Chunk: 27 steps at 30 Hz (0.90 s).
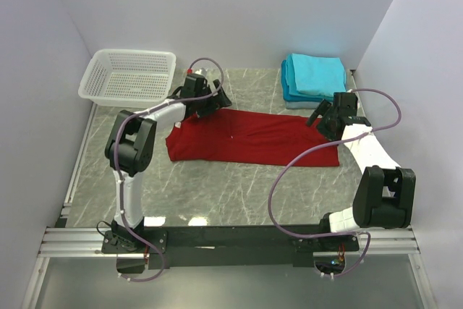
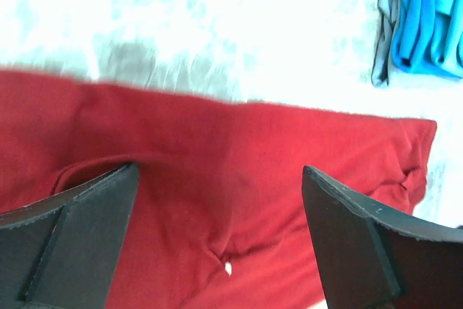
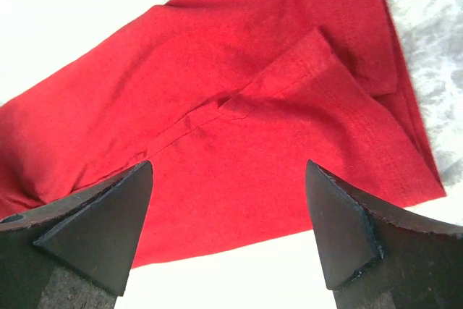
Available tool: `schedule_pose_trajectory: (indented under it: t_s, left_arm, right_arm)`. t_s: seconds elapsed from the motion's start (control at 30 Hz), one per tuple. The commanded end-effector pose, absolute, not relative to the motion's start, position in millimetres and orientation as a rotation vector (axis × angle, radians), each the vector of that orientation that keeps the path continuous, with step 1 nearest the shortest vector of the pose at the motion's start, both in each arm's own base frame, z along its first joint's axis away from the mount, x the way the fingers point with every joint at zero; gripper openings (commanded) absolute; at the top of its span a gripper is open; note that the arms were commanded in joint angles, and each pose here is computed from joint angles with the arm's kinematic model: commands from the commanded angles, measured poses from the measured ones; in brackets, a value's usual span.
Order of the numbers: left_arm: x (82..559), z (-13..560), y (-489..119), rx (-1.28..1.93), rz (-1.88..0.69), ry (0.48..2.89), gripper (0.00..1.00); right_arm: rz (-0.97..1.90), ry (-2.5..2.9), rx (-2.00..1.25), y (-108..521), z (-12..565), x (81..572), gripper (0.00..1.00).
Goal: Fold and stack the t-shirts
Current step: Fold the tshirt
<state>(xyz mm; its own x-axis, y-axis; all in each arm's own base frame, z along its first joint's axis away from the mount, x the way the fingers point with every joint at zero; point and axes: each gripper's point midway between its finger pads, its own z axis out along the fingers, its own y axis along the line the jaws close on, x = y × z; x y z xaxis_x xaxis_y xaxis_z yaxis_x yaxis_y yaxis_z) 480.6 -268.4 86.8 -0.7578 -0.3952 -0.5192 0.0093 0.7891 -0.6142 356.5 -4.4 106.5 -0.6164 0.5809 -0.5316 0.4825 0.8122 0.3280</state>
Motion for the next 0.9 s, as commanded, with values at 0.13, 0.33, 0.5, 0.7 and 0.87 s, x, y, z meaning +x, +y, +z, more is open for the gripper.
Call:
schedule_pose_trajectory:
  t_s: [0.13, 0.33, 0.5, 0.7, 0.87]
  left_arm:
    - [519, 103, -272, -0.180, -0.713, 2.282, 0.99]
    - [502, 117, -257, -0.166, -0.685, 2.255, 0.99]
    - [466, 130, -252, -0.214, -0.768, 2.237, 0.99]
    - [438, 95, -243, -0.277, -0.774, 2.304, 0.99]
    - [448, 64, -239, -0.299, -0.714, 2.375, 1.00]
  right_arm:
    - [0.123, 2.281, 0.765, -17, 130, 363, 0.92]
    - [0.167, 2.255, 0.731, -12, 135, 368, 0.92]
    - [0.238, 2.292, 0.658, 10, 129, 391, 0.92]
    - [0.244, 2.389, 0.550, 44, 100, 436, 0.93]
    - [0.244, 2.471, 0.549, 49, 73, 456, 0.93]
